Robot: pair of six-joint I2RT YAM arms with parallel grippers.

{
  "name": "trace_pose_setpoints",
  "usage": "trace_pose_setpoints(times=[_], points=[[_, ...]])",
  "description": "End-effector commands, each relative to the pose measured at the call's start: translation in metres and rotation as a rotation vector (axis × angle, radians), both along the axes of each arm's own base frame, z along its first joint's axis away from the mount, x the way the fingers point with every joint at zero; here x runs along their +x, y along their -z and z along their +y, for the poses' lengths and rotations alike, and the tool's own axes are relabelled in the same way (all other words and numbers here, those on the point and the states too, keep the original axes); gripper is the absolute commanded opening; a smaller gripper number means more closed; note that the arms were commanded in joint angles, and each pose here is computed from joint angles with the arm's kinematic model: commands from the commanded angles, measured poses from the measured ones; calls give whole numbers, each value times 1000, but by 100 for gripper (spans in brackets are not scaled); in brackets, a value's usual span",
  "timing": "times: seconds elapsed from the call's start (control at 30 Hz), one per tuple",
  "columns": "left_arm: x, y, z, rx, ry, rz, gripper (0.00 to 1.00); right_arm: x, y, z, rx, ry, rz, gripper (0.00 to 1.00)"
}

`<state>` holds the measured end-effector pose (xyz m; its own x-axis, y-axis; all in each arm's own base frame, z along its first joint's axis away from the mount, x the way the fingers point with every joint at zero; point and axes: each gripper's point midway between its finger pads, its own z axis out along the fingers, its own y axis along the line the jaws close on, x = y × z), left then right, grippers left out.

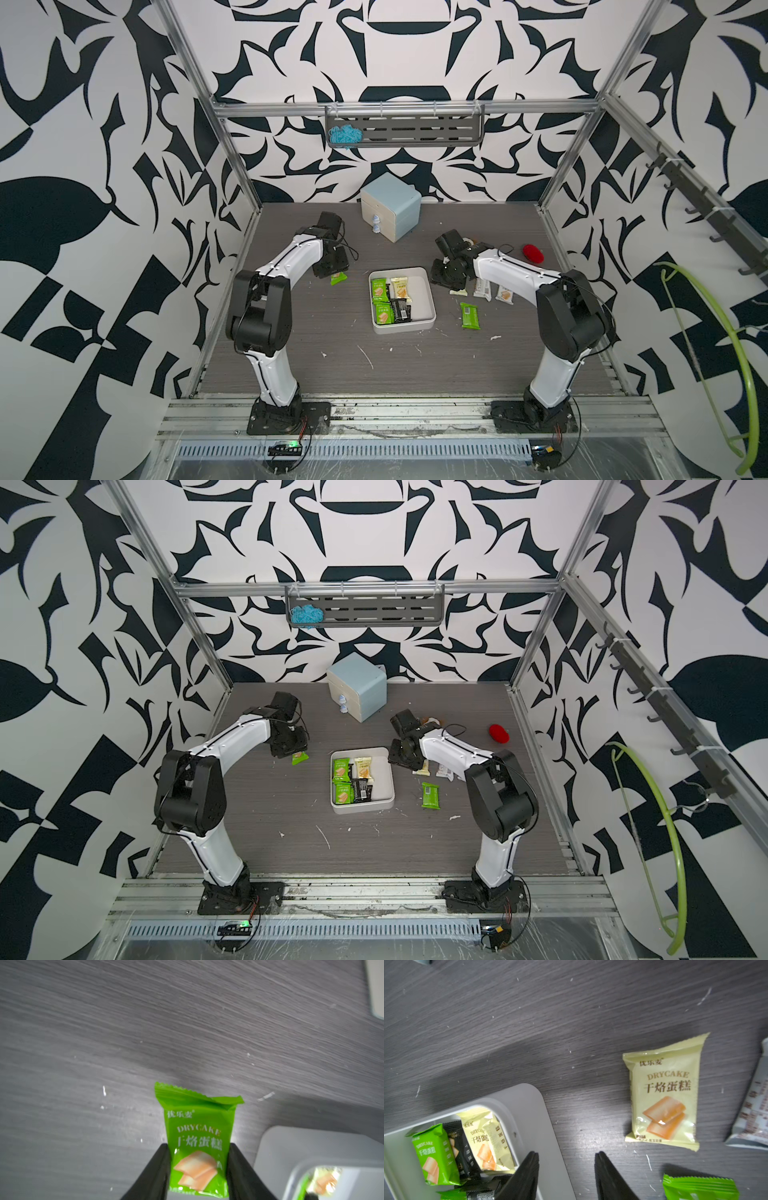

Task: Take the cookies out of the storage box
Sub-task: Place the cookie at the center of the board.

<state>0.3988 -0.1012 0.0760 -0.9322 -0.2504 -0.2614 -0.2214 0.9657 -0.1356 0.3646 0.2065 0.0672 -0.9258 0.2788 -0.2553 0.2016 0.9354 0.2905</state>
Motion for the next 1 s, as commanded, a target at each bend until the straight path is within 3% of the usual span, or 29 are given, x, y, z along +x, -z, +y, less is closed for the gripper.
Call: trace_pose_setpoints(times=[0.0, 0.53, 0.73, 0.97], points=[[14, 12, 0, 2, 35, 6, 48, 11, -16, 0, 0, 24, -43, 49], [20, 46, 1, 22, 16, 73, 51, -11, -22, -30, -70, 10, -33, 49], [20, 34, 2, 23, -9, 60, 66, -24, -33, -49, -77, 22, -57, 50], [8, -6, -20, -2, -22, -7, 71, -42, -39, -60, -85, 10, -67, 50]])
